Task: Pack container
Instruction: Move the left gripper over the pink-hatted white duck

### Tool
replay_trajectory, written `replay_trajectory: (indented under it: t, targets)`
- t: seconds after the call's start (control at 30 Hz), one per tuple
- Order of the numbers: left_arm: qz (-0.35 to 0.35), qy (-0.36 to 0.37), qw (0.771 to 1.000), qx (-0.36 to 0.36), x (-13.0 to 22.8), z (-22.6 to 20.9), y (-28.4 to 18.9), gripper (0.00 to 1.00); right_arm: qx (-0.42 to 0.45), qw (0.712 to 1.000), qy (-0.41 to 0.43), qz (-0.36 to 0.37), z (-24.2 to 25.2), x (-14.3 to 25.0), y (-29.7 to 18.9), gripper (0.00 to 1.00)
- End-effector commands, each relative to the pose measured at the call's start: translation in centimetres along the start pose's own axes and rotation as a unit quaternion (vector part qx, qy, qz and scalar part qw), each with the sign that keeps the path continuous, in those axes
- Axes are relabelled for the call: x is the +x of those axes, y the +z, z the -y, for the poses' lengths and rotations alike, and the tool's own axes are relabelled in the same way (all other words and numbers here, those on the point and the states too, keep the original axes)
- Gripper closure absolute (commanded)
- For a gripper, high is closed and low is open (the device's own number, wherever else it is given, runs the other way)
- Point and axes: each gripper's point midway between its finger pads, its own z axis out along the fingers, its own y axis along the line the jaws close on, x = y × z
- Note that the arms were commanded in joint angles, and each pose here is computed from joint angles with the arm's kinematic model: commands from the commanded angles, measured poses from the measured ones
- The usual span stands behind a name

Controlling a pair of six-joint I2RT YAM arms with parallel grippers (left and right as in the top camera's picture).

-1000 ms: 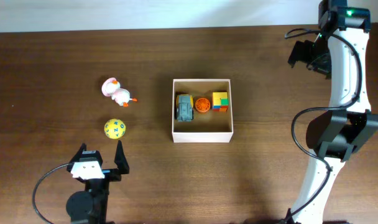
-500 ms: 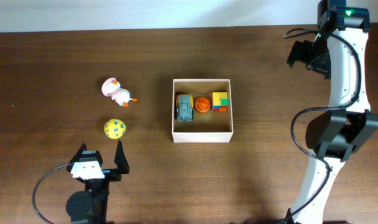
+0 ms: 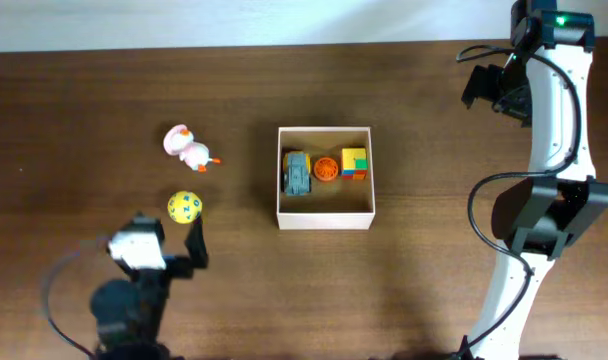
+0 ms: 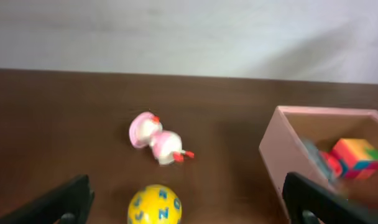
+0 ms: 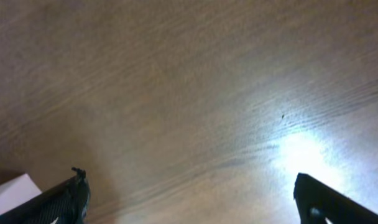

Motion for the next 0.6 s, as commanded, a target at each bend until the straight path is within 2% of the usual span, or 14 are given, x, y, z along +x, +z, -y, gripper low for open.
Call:
replay_trajectory:
  t: [0.0,0.1,0.23,0.37,0.57]
  targets:
    - [-0.047,0.001,0.999,0.012,-4.1,0.2,2.0,0.01,-0.008,1.0,0.004,0.022,0.0,-0.3,-1.8,0.01]
    - [-0.146,-0.024,0.988,0.034,-5.1,0.6,4.9,0.01,-0.008,1.0,0.004,0.022,0.0,-0.3,-1.8,0.01]
    - [-0.257,-0.055,0.964,0.045,-5.9,0.5,8.6,0.01,-0.008,1.0,0.004,0.022,0.0,-0.3,-1.8,0.01]
    - [-0.301,-0.069,0.95,0.051,-6.2,0.2,11.7,0.01,-0.008,1.0,0.004,0.022,-0.1,-0.3,-1.8,0.01]
    - [-0.364,-0.098,0.923,0.077,-2.6,0.8,13.2,0.01,-0.008,1.0,0.004,0.022,0.0,-0.3,-1.8,0.01]
